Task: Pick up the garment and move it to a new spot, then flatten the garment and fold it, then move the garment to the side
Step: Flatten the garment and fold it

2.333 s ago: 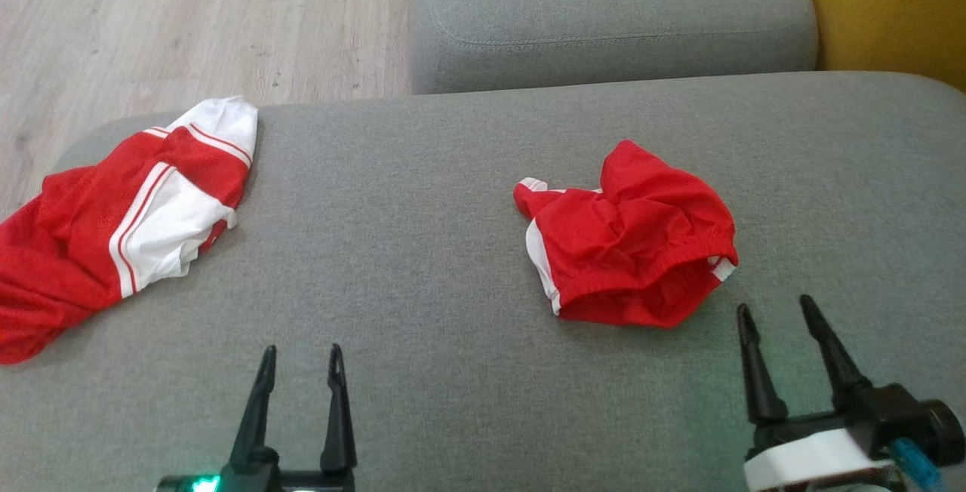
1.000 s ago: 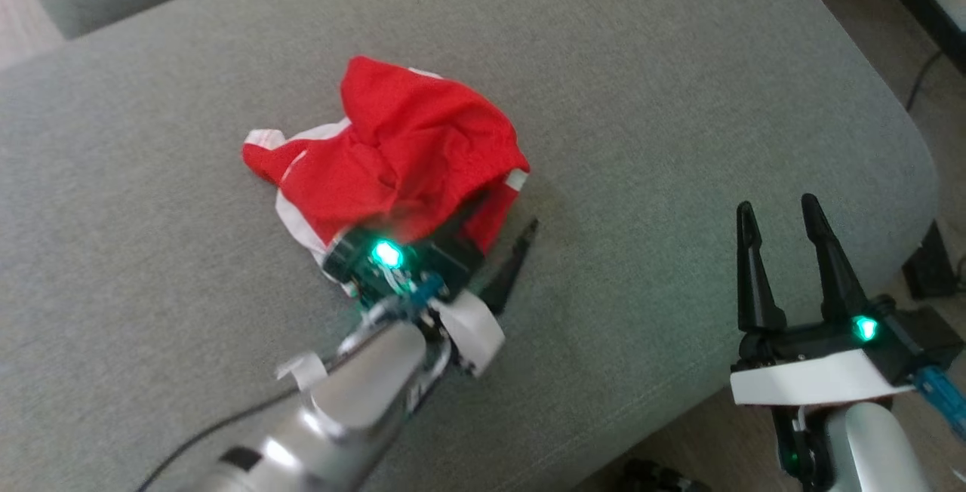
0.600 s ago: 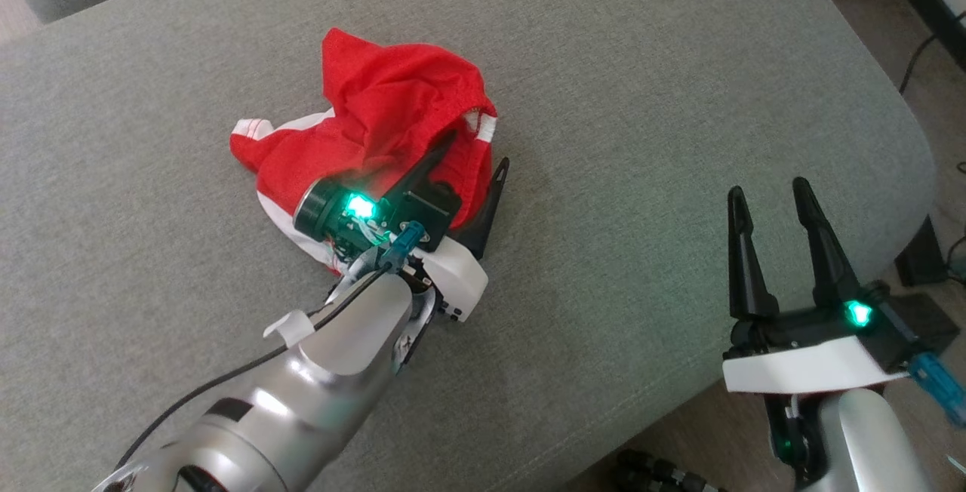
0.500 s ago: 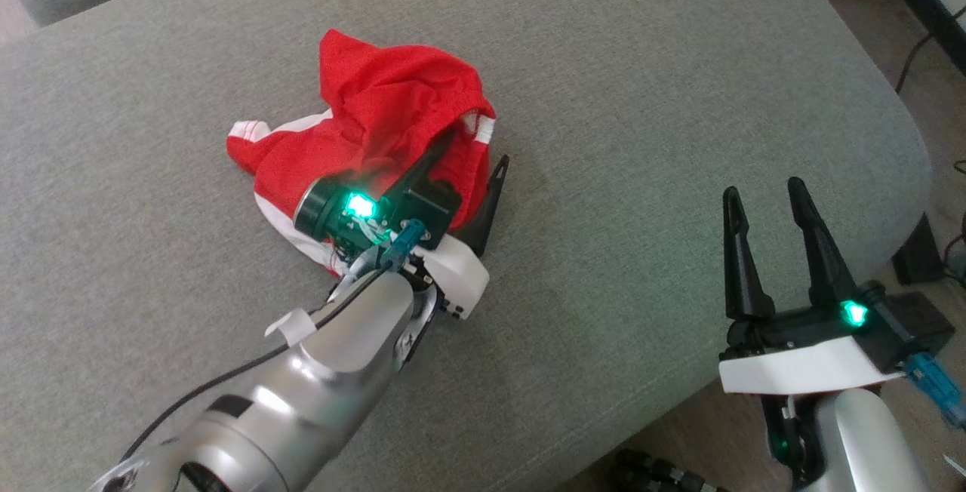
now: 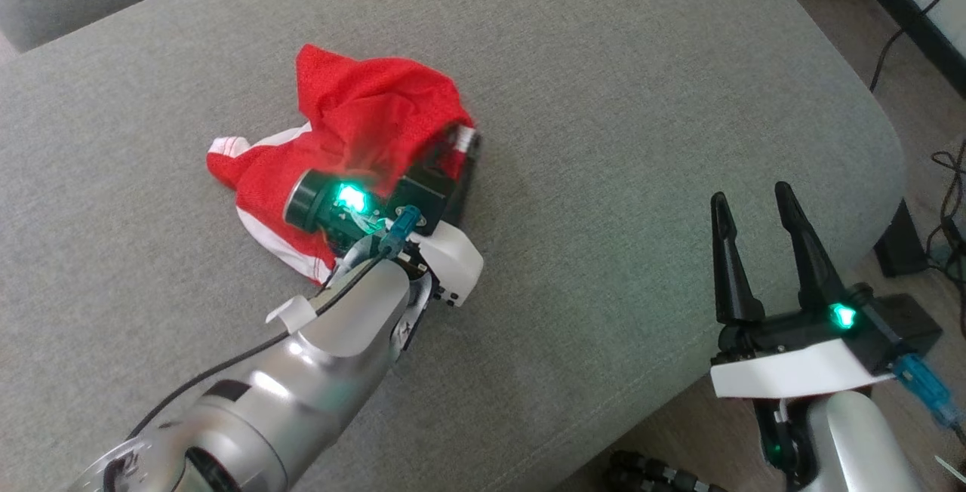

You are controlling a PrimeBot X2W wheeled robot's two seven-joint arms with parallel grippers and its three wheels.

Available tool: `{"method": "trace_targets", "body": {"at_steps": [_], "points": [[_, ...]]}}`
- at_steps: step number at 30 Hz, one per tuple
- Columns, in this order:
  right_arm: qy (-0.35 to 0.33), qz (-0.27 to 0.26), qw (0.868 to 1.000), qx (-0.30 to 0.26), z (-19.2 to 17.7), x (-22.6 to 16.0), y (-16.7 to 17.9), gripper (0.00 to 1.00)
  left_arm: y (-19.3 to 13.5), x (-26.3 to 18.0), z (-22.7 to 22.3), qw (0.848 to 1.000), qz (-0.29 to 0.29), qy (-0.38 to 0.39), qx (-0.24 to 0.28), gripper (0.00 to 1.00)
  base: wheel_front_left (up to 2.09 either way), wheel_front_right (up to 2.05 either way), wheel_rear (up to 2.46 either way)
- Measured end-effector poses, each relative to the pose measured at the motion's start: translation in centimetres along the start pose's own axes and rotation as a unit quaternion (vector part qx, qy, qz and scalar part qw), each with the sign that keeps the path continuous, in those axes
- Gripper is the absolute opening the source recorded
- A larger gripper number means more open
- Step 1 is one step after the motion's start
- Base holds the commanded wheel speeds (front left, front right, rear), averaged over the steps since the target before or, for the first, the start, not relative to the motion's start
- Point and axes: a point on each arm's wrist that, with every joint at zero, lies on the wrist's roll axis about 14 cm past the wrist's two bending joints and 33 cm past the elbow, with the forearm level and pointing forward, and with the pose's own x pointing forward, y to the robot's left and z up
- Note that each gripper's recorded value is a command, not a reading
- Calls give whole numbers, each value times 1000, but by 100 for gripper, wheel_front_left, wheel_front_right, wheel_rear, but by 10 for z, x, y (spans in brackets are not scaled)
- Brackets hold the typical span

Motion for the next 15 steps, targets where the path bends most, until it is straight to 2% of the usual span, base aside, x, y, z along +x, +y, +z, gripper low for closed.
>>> {"method": "trace_targets", "body": {"at_steps": [4,9,12,15], "points": [[-4,1,1000,2,2,-2,0,100,-18,-1,16,999,-49,-19,-11,0,0,0,0],[-17,7,1000,10,9,-5,4,100,-38,-5,59,992,-105,-68,-18,0,0,0,0],[-29,13,999,16,15,-8,6,100,-47,-10,103,984,-137,-114,1,0,0,0,0],[-30,18,999,23,14,-14,9,100,-44,-17,173,972,-143,-186,24,0,0,0,0]]}}
